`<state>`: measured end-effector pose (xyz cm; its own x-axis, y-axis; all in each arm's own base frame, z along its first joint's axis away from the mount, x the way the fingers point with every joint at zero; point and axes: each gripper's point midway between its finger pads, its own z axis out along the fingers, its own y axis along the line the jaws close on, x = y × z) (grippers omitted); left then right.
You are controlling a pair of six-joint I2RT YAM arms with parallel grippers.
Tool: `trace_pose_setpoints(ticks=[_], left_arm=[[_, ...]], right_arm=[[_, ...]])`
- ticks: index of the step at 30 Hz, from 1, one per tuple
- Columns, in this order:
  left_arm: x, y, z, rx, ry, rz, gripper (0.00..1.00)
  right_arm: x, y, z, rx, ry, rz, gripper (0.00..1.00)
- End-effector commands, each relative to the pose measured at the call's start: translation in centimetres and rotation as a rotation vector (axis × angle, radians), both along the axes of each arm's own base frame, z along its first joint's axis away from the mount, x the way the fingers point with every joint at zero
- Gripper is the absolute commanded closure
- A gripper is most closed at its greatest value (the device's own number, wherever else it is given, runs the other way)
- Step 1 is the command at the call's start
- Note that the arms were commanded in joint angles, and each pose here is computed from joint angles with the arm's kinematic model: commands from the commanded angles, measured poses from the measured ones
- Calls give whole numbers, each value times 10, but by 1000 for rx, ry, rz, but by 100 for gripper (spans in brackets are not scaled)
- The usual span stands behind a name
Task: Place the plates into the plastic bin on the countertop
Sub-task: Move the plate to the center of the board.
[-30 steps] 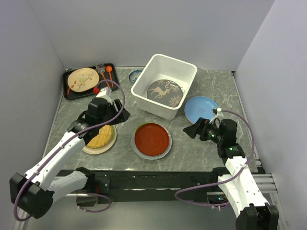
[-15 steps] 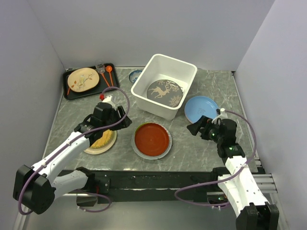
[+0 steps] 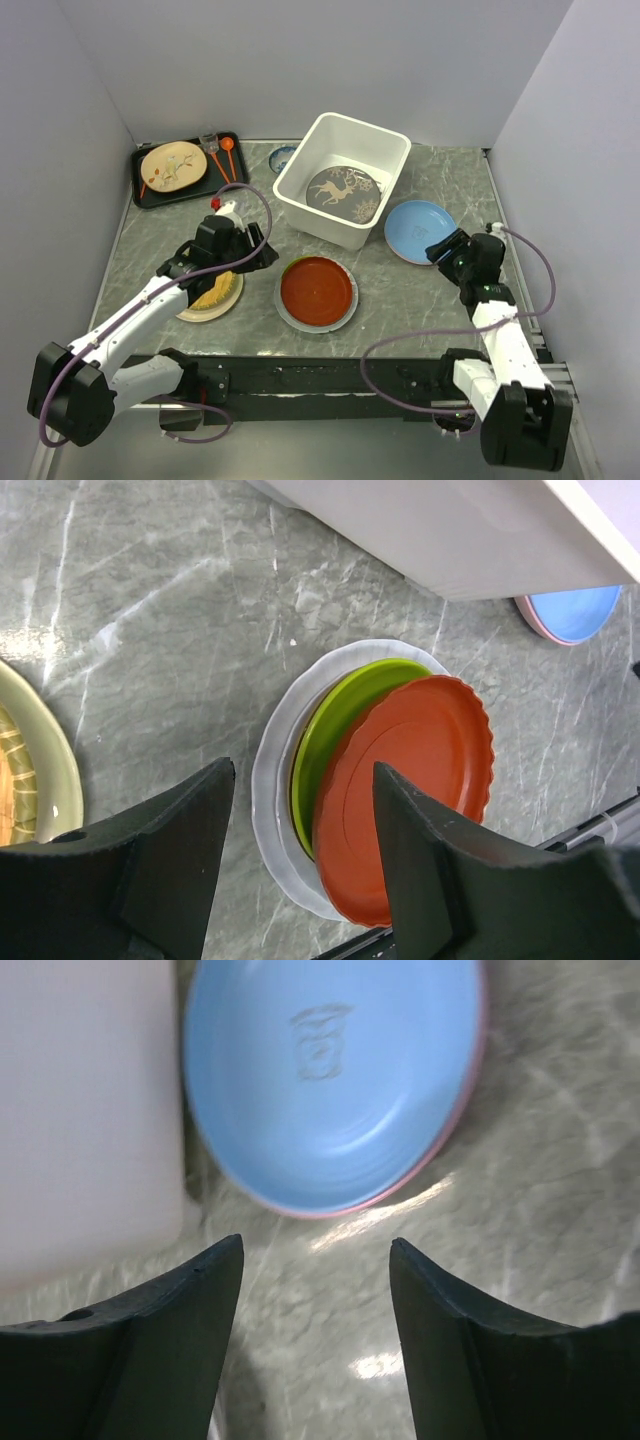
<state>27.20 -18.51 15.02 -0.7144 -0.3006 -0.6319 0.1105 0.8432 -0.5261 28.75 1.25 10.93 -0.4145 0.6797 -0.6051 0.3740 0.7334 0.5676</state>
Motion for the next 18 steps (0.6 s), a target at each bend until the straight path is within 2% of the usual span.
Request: trace_pose_setpoints(ticks=[1,8,12,18], left_arm=[[3,-7,10,-28,-49,-32,37],[4,-8,8,-20,-51,-40,37],[3,-9,8,-21,-53,-49,36],[2,-8,5,-11,-51,-56,36]], right_arm=[[25,-21,13,25,-37,-71,34],[37,-41,6,16,-6,-133,37],[46,-47,3,10,-2,-159,55],[54,-60,-9,-21,44,-208,55]])
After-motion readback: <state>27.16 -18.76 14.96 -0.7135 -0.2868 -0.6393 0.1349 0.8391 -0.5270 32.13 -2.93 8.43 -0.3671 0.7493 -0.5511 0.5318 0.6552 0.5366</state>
